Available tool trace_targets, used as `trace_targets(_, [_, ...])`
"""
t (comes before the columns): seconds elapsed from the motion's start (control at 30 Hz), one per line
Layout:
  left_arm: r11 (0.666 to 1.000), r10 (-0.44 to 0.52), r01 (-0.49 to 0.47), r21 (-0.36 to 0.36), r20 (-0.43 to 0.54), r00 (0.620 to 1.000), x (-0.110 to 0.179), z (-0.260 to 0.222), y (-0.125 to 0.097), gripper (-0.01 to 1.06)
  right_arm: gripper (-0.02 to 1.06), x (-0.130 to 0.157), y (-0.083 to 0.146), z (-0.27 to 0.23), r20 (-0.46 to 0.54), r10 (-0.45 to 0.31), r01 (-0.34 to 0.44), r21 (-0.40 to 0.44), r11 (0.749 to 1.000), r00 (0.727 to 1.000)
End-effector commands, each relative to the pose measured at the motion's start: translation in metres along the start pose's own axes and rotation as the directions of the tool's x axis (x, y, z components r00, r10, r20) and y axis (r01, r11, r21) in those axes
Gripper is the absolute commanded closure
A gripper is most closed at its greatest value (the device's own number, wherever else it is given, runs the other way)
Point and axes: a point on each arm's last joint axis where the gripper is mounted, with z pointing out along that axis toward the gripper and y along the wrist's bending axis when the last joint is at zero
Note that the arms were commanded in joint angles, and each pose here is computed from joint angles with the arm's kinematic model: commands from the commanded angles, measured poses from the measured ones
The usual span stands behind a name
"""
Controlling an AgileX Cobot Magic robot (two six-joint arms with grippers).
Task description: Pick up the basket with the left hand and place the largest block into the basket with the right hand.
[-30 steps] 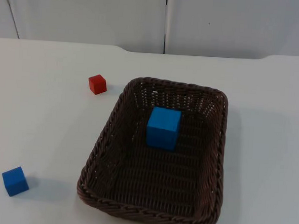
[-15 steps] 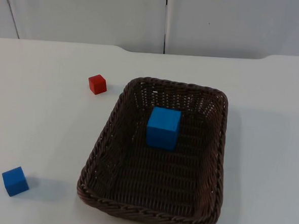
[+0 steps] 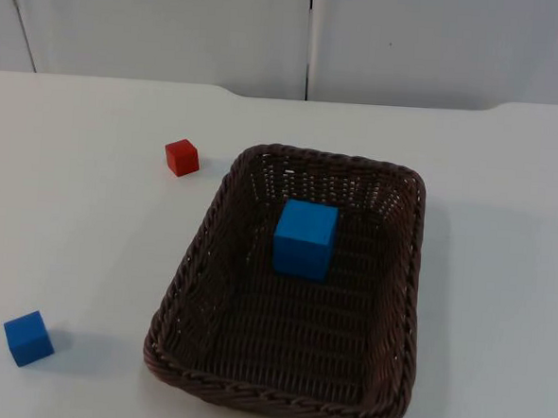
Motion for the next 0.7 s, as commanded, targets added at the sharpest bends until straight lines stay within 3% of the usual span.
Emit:
trace_targets(0.0, [1.000, -0.008, 0.008, -0.011, 0.010, 1.000, 0.0001, 0.0007, 0.0005, 0.00, -0.01, -0.0004, 0.0001, 0.0001, 0.013, 0.004, -0.004, 0.001, 1.000, 1.000])
trace_targets(0.47, [1.000, -0.008, 0.008, -0.011, 0.010, 1.000, 0.0001, 0.0007, 0.0005, 0.00, -0.01, -0.0004, 0.0002, 0.0001, 0.013, 0.008, -0.008, 0.007, 1.000, 1.000])
trace_targets(0.67, [1.000, -0.008, 0.008, -0.011, 0.010, 1.000, 0.0001, 0.0007, 0.0005, 0.00, -0.01, -0.0004, 0.0009, 0.0003, 0.015, 0.054, -0.055, 0.097, 0.994, 0.998])
